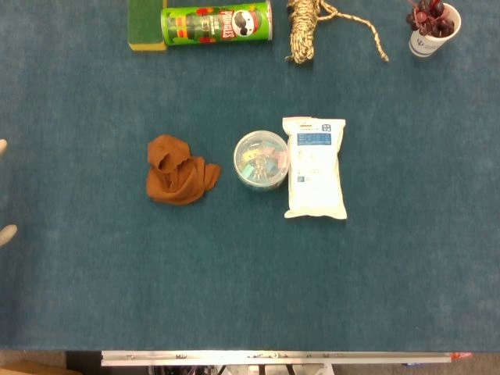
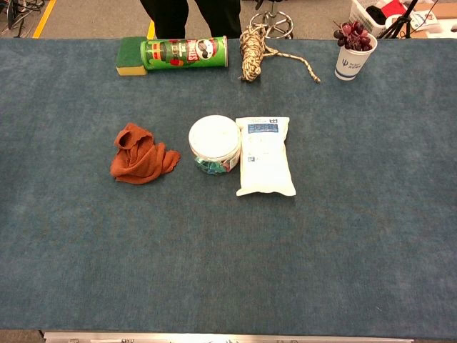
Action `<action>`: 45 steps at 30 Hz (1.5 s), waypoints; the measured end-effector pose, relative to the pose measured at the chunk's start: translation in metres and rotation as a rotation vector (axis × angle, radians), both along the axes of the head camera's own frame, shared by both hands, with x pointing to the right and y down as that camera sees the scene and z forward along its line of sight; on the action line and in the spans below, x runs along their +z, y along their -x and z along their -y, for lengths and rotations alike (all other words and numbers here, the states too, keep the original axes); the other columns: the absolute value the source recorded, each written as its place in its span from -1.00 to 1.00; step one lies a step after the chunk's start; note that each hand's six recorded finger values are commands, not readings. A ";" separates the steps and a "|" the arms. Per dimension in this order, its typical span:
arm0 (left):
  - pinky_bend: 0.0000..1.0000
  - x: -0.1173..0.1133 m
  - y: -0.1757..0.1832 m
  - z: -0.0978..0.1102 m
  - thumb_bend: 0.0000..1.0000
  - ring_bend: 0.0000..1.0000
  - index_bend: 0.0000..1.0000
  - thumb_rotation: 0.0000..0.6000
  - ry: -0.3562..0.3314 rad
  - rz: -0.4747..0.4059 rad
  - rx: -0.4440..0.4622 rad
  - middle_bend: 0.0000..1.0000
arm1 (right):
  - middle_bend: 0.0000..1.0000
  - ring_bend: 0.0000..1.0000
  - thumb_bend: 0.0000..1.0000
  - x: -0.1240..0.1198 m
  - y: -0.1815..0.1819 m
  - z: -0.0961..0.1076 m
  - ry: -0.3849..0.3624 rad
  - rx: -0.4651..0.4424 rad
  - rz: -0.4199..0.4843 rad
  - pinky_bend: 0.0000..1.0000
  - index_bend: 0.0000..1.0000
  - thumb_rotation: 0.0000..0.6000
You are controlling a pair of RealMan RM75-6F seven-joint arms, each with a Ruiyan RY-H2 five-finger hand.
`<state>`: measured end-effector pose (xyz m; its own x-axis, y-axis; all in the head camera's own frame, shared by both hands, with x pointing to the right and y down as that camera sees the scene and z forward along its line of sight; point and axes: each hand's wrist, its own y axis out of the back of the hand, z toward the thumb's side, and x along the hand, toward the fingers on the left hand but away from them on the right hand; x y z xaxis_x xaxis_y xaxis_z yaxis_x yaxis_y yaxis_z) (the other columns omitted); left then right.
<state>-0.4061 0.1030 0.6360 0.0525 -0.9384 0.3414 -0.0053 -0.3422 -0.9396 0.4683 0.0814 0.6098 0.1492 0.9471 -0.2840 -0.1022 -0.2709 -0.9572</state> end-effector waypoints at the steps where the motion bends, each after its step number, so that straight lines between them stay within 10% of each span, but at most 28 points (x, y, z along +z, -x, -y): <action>1: -1.00 0.000 0.000 0.000 -0.95 -1.00 -0.99 1.00 -0.001 -0.001 0.001 -1.00 | -1.00 -1.00 -1.00 0.000 0.000 0.000 0.000 0.000 0.000 -0.90 -0.98 1.00; 29: -1.00 -0.001 -0.003 0.001 -0.95 -1.00 -0.99 1.00 0.000 -0.041 -0.006 -1.00 | -1.00 -1.00 -0.95 -0.001 0.001 0.000 -0.006 -0.006 0.009 -0.90 -0.98 1.00; 33: -1.00 0.001 -0.003 0.000 -0.90 -1.00 -0.99 1.00 0.011 -0.050 -0.004 -1.00 | -1.00 -1.00 -0.54 -0.001 0.002 0.000 -0.001 -0.010 0.017 -0.90 -0.98 1.00; 45: -1.00 0.002 -0.005 0.000 0.38 -1.00 -1.00 1.00 0.018 -0.046 0.002 -1.00 | -1.00 -1.00 0.97 -0.002 0.002 -0.001 0.003 -0.013 0.032 -0.90 -0.98 1.00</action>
